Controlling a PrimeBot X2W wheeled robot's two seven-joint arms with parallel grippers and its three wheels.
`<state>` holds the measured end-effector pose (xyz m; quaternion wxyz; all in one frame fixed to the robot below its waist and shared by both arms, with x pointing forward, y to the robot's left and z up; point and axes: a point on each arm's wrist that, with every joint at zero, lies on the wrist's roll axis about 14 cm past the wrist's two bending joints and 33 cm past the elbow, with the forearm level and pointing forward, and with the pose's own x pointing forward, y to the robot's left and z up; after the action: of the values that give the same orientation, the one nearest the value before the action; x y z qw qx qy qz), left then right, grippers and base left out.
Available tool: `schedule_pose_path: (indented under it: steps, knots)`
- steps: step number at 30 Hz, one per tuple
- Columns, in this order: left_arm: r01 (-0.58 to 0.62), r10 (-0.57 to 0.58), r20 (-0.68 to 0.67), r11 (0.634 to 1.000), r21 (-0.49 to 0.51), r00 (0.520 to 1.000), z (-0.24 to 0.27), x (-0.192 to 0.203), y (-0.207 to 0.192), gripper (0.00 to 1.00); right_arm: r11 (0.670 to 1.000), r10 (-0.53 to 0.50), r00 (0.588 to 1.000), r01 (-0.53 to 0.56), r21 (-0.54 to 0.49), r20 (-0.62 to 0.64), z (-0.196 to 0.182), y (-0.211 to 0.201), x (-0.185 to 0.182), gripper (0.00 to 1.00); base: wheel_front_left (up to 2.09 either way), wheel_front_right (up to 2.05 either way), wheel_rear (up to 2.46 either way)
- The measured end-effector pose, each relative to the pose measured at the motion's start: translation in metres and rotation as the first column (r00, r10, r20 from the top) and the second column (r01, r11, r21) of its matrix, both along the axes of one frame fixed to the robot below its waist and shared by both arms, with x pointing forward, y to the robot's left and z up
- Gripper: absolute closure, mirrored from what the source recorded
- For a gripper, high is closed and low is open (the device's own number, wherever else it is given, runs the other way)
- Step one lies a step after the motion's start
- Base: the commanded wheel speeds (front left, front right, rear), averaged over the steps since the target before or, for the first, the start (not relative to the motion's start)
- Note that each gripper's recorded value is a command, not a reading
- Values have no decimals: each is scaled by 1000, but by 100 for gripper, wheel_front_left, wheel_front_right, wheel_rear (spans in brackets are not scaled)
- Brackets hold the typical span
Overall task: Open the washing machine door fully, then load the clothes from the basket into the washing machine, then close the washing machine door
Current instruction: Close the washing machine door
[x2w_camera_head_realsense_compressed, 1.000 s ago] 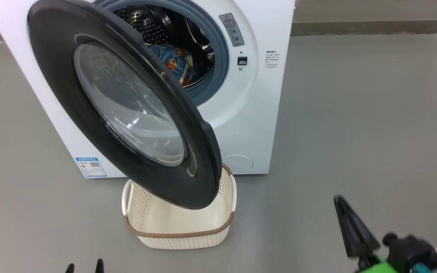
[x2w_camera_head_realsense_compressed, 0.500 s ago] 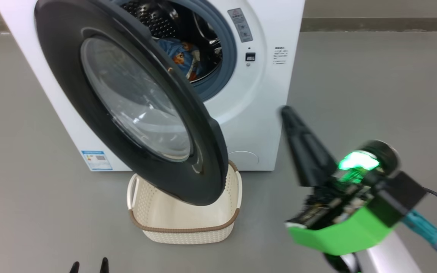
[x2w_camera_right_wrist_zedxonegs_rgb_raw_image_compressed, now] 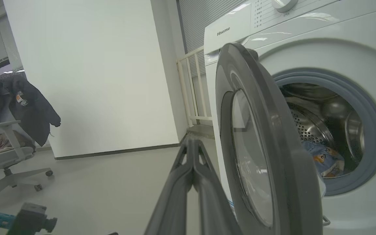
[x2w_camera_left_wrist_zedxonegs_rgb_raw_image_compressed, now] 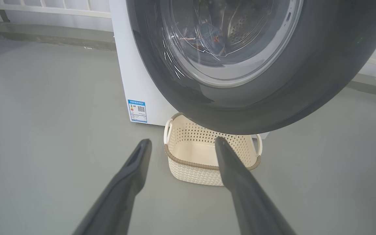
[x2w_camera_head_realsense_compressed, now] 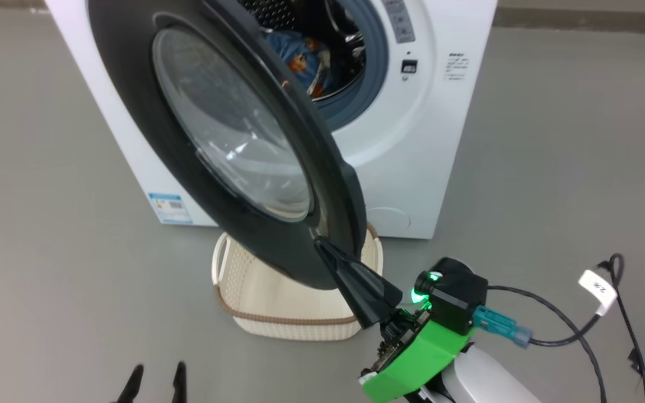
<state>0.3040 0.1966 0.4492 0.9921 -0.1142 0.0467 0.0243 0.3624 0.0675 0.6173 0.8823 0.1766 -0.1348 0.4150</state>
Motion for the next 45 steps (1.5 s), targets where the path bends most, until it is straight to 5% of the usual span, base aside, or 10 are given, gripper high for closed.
schedule_pose_path:
  steps: [20,45]
  knots:
    - [-24,24,-20,1000,-8,1000,-2,14,12,0,999,-2,990,-3,-33,-143,-48,13,51,100,0,0,0]
    - [-30,29,-57,999,-24,998,-13,29,15,0,996,-66,989,58,-62,-133,-60,4,94,100,0,0,0]
